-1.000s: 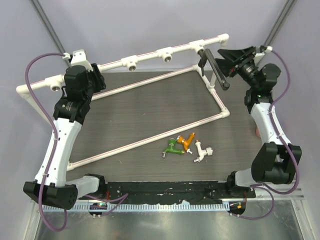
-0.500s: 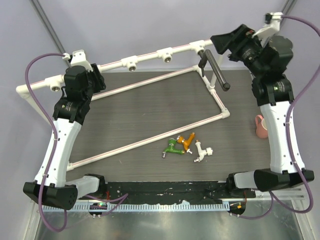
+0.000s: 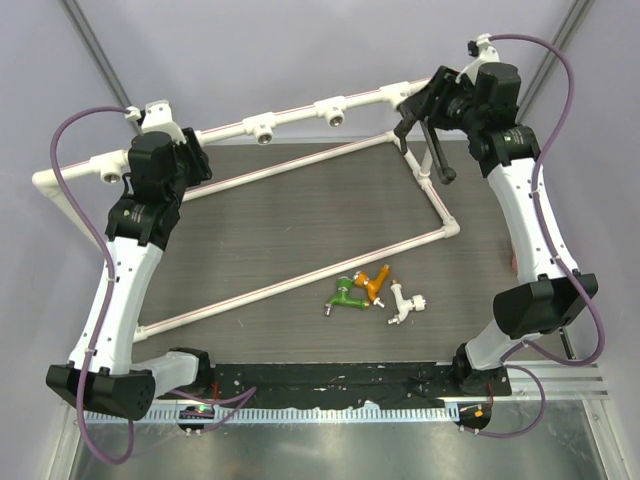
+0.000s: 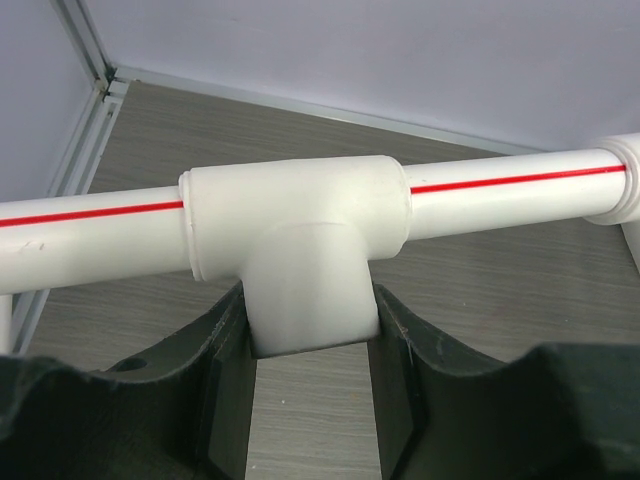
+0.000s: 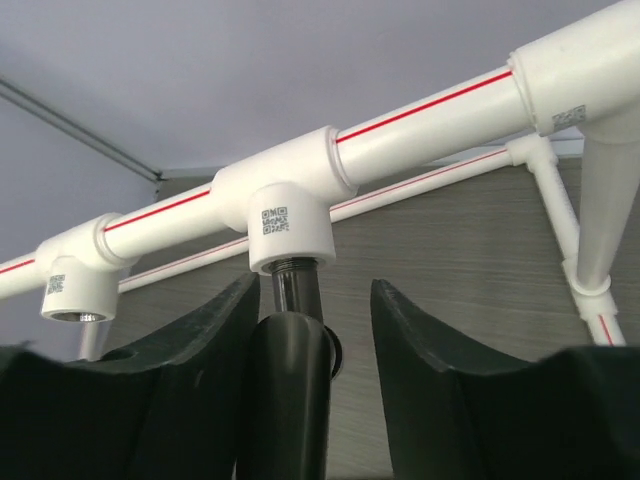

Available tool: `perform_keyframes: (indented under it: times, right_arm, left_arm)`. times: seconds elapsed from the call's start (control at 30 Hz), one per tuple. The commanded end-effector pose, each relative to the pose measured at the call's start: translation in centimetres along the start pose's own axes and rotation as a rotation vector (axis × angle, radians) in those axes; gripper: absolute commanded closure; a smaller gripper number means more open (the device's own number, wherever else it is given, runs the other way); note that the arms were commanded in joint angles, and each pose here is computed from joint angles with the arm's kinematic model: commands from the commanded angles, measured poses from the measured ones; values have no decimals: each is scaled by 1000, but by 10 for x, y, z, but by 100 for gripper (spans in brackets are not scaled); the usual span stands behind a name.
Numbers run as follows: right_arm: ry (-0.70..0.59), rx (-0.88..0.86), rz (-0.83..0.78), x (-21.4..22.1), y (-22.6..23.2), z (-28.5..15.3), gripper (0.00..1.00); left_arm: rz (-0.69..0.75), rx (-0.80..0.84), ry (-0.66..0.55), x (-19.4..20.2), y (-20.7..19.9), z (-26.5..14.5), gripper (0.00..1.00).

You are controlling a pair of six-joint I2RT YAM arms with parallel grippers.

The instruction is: Install the water faucets

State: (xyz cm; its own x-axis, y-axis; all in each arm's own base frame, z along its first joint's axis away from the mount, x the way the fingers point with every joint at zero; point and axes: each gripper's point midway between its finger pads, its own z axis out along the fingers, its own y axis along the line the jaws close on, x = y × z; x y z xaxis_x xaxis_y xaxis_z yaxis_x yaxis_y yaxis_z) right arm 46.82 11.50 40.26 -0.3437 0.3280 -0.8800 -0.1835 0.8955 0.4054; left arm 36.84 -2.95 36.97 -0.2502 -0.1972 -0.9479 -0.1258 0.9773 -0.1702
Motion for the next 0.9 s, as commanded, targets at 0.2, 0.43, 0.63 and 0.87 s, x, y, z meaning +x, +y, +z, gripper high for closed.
perform_keyframes:
  times: [0.2, 0.43, 0.63, 0.87]
  right_arm:
    - [-109, -384, 548, -16, -20, -18, 90]
    - [-105, -646, 944, -7, -16, -21, 99]
    - [-102, -624, 1051, 17, -34, -11, 92]
    - [-103, -472, 847, 32, -47, -7, 46]
  left_arm:
    - [-24, -170, -119, -33, 40, -15, 100]
    - [-25, -172, -119, -33, 41, -15, 100]
    - [-27, -163, -121, -34, 40, -16, 100]
    - [-27, -165, -121, -34, 40, -16, 100]
